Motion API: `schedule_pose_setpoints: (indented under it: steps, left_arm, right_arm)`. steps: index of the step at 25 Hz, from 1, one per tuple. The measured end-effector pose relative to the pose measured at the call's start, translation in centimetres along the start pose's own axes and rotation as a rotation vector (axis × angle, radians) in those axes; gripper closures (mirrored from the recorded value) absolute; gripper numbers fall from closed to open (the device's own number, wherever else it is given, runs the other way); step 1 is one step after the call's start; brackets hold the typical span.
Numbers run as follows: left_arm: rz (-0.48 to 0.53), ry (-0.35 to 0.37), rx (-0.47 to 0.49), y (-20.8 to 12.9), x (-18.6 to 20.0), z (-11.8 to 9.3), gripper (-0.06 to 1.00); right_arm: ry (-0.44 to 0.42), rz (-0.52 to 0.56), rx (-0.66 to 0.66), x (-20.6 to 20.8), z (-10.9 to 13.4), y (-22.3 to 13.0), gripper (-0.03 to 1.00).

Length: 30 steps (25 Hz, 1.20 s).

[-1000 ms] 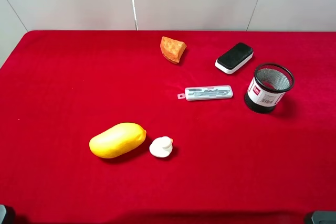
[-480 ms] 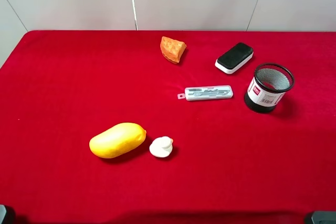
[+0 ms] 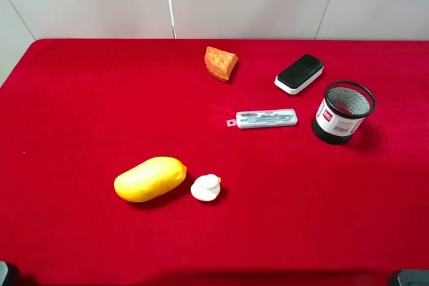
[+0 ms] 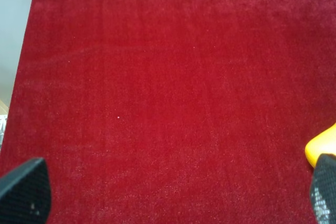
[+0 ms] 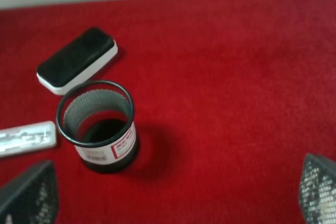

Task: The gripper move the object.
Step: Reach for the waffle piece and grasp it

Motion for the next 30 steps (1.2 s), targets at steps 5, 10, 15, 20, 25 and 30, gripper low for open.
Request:
schedule_pose_setpoints:
  steps: [5, 10, 15, 20, 25, 30]
  left_arm:
    - [0.0, 0.0, 0.0, 0.0, 0.0, 0.0, -0.04]
    - [0.0, 0.0, 0.0, 0.0, 0.0, 0.0, -0.04]
    - [0.0, 0.0, 0.0, 0.0, 0.0, 0.0, -0.04]
    - [0.0, 0.0, 0.0, 0.0, 0.0, 0.0, -0.04]
    - [0.0, 0.0, 0.0, 0.0, 0.0, 0.0, -0.04]
    - [0.0, 0.0, 0.0, 0.0, 0.0, 0.0, -0.04]
  right_arm:
    - [0.053, 0.057, 0.046, -1.0, 1.2, 1.4, 0.27]
    - [0.115, 0.13, 0.11, -2.6, 3.3, 3.0, 0.27]
    - [0.172, 0.196, 0.17, -4.6, 6.2, 4.9, 0.27]
    - [0.222, 0.255, 0.253, -7.0, 9.9, 6.6, 0.27]
    - [0.273, 0.295, 0.323, -9.1, 13.9, 7.7, 0.27]
    - [0.298, 0.319, 0.385, -10.8, 17.1, 8.4, 0.27]
Point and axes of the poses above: a point on each arm's last joint axis where the gripper is mounted, x pointing back along that axis away from the gripper, z along the wrist's bending axis when the last joint is at zero, y = z × x, the point moved 8 cm from there along -x, pointing out along that axis toward the gripper, and after that the axes turned 5 degrees about -x, right-handed, at the moved point
